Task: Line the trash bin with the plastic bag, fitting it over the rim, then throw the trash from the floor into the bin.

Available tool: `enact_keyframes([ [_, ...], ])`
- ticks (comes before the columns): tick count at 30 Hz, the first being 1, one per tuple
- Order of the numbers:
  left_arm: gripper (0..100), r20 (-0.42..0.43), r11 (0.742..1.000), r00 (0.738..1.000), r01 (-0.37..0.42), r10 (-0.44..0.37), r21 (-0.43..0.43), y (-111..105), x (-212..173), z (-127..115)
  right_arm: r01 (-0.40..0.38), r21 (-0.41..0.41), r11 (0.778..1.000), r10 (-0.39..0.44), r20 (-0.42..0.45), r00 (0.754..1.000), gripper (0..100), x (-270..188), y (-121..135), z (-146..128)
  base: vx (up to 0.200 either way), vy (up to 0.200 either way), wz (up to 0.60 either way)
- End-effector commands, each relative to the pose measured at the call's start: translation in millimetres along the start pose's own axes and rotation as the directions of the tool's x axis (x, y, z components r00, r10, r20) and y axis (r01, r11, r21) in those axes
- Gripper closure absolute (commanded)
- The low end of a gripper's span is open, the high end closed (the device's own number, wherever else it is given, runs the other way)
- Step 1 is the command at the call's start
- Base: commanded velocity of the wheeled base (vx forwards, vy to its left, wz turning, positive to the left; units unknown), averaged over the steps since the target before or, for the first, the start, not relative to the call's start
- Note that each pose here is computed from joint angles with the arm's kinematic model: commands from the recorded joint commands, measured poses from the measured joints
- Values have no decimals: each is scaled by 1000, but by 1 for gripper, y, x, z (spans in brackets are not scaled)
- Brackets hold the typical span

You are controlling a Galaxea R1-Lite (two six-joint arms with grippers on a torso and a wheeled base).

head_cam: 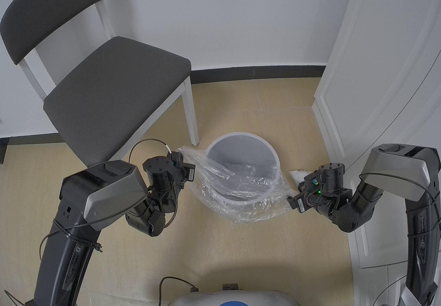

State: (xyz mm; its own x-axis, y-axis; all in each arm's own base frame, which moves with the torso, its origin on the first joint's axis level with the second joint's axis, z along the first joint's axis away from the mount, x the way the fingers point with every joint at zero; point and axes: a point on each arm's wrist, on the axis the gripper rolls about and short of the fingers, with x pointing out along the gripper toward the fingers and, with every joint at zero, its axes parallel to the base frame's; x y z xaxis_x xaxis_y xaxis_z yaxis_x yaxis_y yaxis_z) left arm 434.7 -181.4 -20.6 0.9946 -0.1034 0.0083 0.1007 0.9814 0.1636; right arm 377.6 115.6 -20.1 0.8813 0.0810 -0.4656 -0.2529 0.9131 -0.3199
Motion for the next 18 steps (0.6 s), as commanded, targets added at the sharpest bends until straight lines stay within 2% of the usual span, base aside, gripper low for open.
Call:
enact_keyframes([
  [1,100,-1,1000,1000,2,-2,0,-1,0,-1,-19,3,1000,19,29,999,0,-16,-7,11,0,0,0],
  [4,100,5,1000,1000,1,-1,-1,-1,0,1,-42,-1,999,42,28,999,0,-22,-9,10,0,0,0],
  [9,100,21,1000,1000,-1,1,-7,-1,1,4,-127,-38,991,129,44,991,0,-33,-29,5,0,0,0],
  [12,100,20,1000,1000,-1,1,-6,-1,1,2,-235,-26,972,236,75,969,0,-38,-41,2,0,0,0],
  [14,100,20,1000,1000,-1,1,-6,-1,1,2,-267,-22,963,268,88,959,0,-39,-46,1,0,0,0],
  [18,100,21,1000,1000,-1,1,-7,-2,2,2,-386,-19,922,385,129,914,0,-40,-64,-9,0,0,0],
])
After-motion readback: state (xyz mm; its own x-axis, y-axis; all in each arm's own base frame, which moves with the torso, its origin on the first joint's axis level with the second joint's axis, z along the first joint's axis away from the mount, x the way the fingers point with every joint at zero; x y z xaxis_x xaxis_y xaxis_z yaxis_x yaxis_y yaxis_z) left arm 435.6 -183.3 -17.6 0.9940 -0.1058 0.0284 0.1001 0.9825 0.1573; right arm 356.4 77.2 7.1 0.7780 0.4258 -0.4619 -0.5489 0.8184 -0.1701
